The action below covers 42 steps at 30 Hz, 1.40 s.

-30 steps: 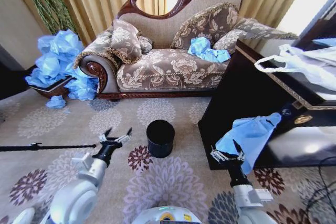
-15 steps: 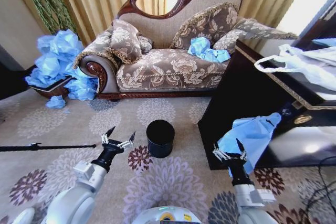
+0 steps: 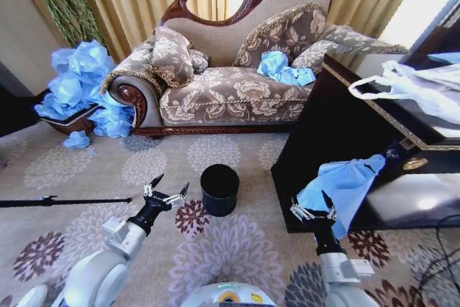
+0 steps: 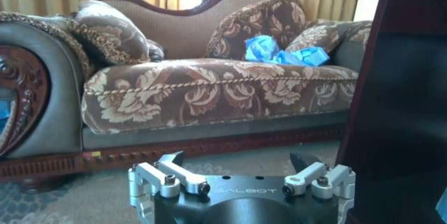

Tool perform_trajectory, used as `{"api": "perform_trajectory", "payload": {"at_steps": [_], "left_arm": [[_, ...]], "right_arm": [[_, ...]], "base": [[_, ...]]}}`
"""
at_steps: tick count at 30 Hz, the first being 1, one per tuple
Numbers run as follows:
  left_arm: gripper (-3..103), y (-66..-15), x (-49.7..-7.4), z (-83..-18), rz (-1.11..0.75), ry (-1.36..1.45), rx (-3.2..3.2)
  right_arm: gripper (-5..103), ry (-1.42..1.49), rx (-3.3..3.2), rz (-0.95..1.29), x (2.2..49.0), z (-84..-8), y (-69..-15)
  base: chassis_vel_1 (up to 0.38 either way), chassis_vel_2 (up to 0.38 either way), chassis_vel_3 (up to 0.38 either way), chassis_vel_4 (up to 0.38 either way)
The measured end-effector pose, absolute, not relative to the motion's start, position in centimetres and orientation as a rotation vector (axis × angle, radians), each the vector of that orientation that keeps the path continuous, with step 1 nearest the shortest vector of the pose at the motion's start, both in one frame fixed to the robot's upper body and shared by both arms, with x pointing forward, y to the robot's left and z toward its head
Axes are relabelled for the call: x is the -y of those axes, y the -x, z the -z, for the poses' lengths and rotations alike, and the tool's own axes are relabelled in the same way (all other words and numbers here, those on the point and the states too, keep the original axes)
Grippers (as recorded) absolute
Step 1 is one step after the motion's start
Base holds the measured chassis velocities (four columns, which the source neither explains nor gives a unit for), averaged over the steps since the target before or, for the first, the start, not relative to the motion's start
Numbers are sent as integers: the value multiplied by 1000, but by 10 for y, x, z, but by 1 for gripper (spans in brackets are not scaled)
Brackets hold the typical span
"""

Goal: Place a garbage bag over the trash bin.

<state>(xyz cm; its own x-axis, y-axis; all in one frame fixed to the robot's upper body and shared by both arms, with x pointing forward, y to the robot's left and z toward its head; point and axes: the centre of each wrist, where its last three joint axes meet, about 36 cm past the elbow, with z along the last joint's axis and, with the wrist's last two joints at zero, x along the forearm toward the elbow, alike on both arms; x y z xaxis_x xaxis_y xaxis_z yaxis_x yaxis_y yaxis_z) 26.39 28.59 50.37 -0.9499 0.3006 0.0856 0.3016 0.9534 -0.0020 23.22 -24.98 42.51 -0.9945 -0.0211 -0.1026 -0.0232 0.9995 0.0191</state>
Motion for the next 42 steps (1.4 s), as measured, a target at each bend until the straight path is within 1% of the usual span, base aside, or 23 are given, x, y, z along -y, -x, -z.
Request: {"api": "perform_trajectory", "payload": {"at_steps": [9, 11, 12, 13, 15, 16, 18, 19, 22, 24, 26, 27, 28, 30, 35, 36, 38, 40, 42], "left_arm": [[100, -265, -287, -503, 25, 444, 3025], [100, -268, -283, -504, -58, 433, 3014], [100, -268, -283, -504, -58, 433, 3014], [100, -268, -282, -504, -88, 440, 3004], [100, -270, -275, -509, -241, 501, 2942], [100, -270, -275, -509, -241, 501, 2942], [100, -274, -271, -511, -376, 582, 2888], [100, -274, -271, -511, -376, 582, 2888], [100, -295, -257, -509, -599, 729, 2819], [100, -299, -254, -509, -635, 750, 2806], [100, -318, -240, -513, -785, 845, 2725], [100, -323, -235, -515, -830, 879, 2690], [100, -323, -235, -515, -830, 879, 2690], [100, -339, -220, -520, -920, 964, 2597], [100, -359, -199, -530, -991, 1039, 2497], [100, -367, -190, -534, -1018, 1058, 2457], [100, -392, -160, -544, -1108, 1100, 2303], [100, -396, -154, -545, -1122, 1109, 2276], [100, -411, -128, -546, -1162, 1165, 2171]], "right_arm": [[100, 34, -3042, -28, 249, -423, -233], [100, 36, -3043, -25, 249, -423, -233], [100, 36, -3043, -25, 249, -423, -233], [100, 37, -3043, -24, 249, -423, -233], [100, 39, -3050, -16, 249, -421, -232], [100, 39, -3050, -16, 249, -421, -232], [100, 56, -3060, -4, 251, -417, -233], [100, 56, -3060, -4, 251, -417, -233], [100, 60, -3061, 9, 254, -411, -234], [100, 57, -3061, 10, 254, -410, -234], [100, 47, -3067, 18, 255, -407, -233], [100, 44, -3070, 20, 256, -406, -233], [100, 44, -3070, 20, 256, -406, -233], [100, 36, -3078, 15, 255, -402, -233], [100, 33, -3092, 23, 252, -396, -232], [100, 34, -3097, 27, 251, -393, -233], [100, 32, -3108, 35, 250, -387, -234], [100, 31, -3109, 37, 251, -385, -235], [100, 28, -3113, 45, 252, -381, -237]], "base": [[0, 0, 0, 0], [0, 0, 0, 0], [0, 0, 0, 0], [0, 0, 0, 0], [0, 0, 0, 0], [0, 0, 0, 0], [0, 0, 0, 0], [0, 0, 0, 0], [0, 0, 0, 0], [0, 0, 0, 0], [0, 0, 0, 0], [0, 0, 0, 0], [0, 0, 0, 0], [0, 0, 0, 0], [0, 0, 0, 0], [0, 0, 0, 0], [0, 0, 0, 0], [0, 0, 0, 0], [0, 0, 0, 0]]}}
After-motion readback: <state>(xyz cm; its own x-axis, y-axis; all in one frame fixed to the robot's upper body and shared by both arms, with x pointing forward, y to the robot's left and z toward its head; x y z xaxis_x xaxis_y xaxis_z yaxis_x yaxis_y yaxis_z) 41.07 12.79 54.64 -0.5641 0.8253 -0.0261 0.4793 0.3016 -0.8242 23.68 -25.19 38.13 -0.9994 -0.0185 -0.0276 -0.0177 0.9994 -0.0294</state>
